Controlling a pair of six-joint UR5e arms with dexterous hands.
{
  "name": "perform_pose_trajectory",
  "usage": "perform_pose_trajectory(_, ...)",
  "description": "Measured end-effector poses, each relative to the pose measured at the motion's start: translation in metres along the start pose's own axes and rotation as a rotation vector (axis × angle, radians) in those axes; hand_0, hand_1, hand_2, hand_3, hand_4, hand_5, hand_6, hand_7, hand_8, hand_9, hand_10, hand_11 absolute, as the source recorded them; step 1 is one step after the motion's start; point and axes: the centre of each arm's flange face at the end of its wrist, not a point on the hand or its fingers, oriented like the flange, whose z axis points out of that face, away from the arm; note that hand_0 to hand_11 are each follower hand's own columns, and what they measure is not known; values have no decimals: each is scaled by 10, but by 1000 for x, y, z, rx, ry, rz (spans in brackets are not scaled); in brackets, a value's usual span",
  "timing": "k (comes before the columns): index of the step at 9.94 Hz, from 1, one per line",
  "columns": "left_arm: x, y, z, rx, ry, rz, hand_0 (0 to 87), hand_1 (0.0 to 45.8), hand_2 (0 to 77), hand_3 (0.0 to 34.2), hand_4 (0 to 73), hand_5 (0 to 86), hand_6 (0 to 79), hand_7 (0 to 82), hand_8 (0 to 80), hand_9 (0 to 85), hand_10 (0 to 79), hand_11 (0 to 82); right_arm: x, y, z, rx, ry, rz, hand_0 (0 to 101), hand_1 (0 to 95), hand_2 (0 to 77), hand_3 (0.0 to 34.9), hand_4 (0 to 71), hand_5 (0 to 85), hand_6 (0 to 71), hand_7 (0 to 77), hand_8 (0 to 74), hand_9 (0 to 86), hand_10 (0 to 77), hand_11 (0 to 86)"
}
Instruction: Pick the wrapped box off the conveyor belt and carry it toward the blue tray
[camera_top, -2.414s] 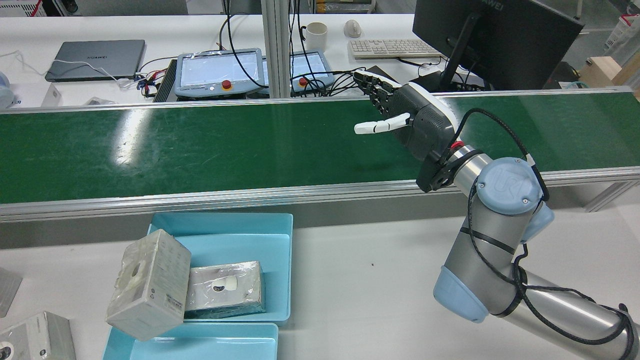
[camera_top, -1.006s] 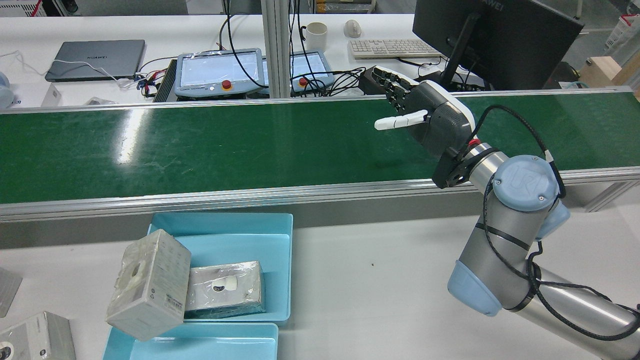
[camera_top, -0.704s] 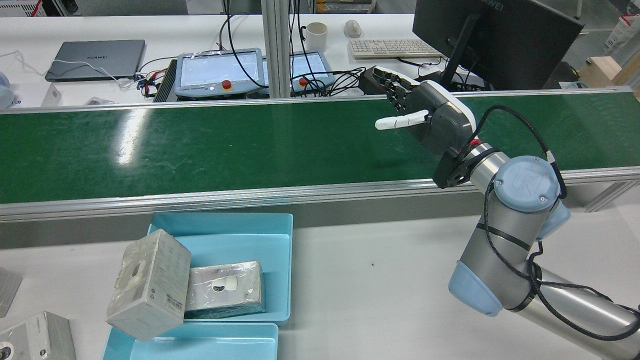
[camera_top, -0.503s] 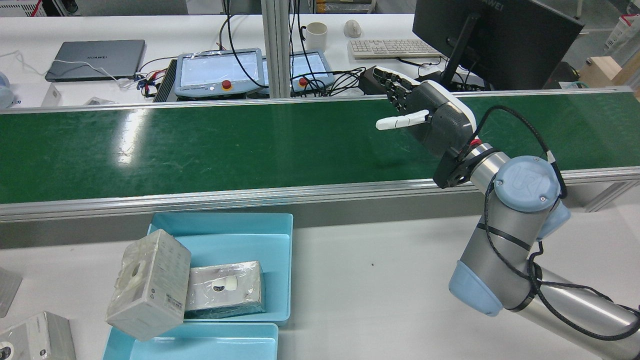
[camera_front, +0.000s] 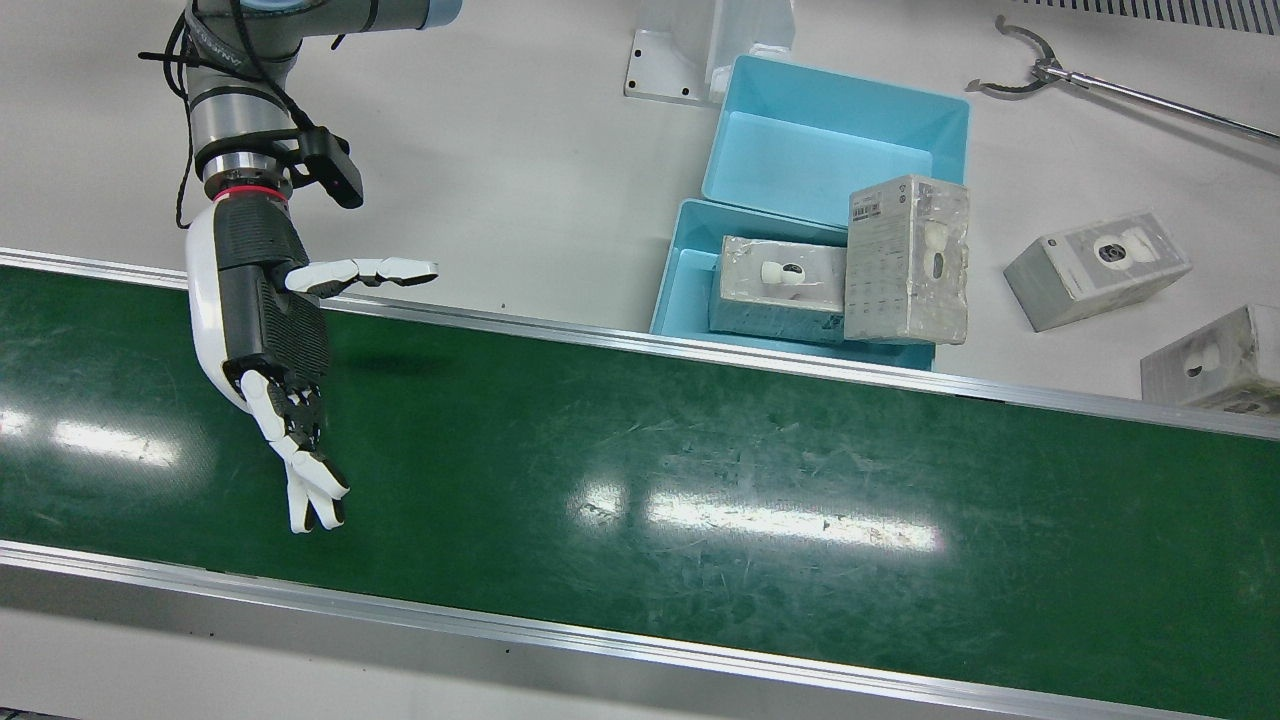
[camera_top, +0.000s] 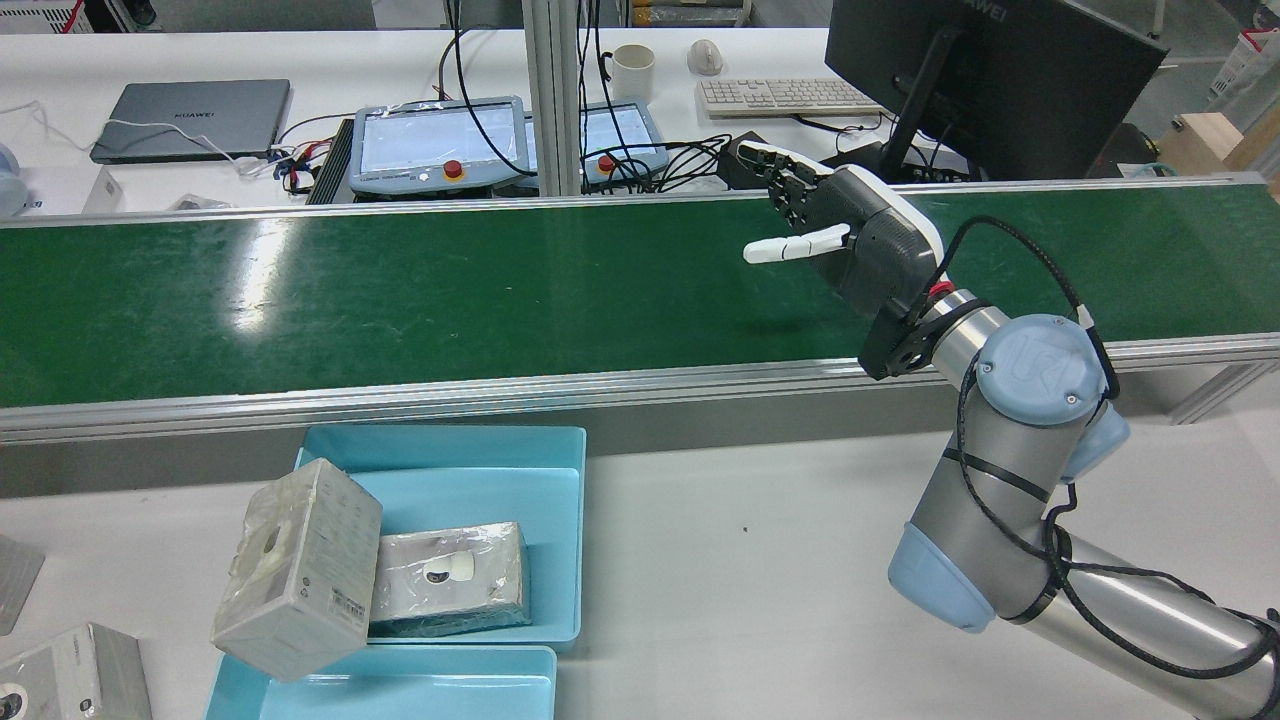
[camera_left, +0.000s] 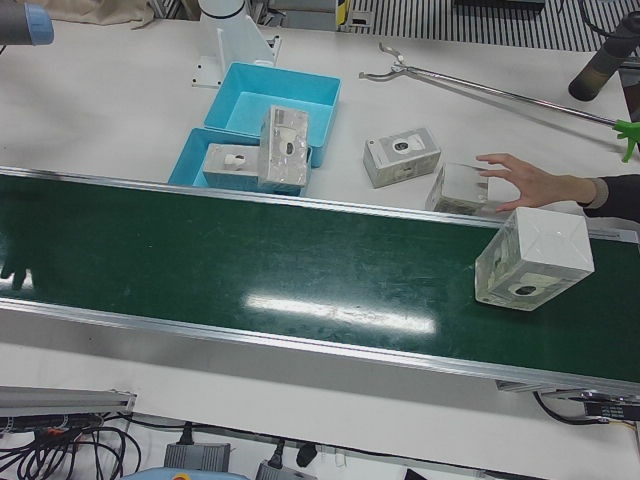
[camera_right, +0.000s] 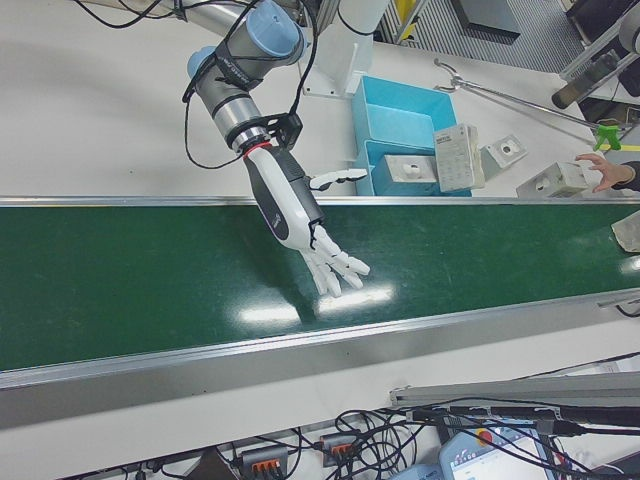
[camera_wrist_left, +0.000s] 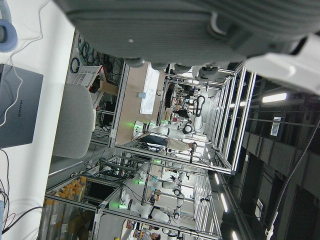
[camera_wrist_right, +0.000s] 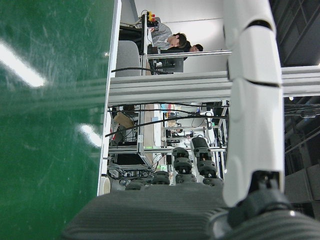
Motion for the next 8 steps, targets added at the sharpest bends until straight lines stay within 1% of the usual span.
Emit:
perform_pose_trajectory(2, 0, 0, 0, 0, 0, 0, 0, 0, 5, 0, 0, 11, 5, 5, 5, 0, 5, 5, 3, -2, 4, -3, 1, 3, 486, 169, 109, 0, 93, 147, 27, 22, 5, 33, 0, 11)
perform_pose_trajectory(8, 0, 0, 0, 0, 0, 0, 0, 0, 11, 0, 0, 11, 5, 5, 5, 0, 5, 5, 4, -3, 6, -9, 0, 8, 486, 169, 98, 0, 82, 147, 27, 22, 5, 33, 0, 5)
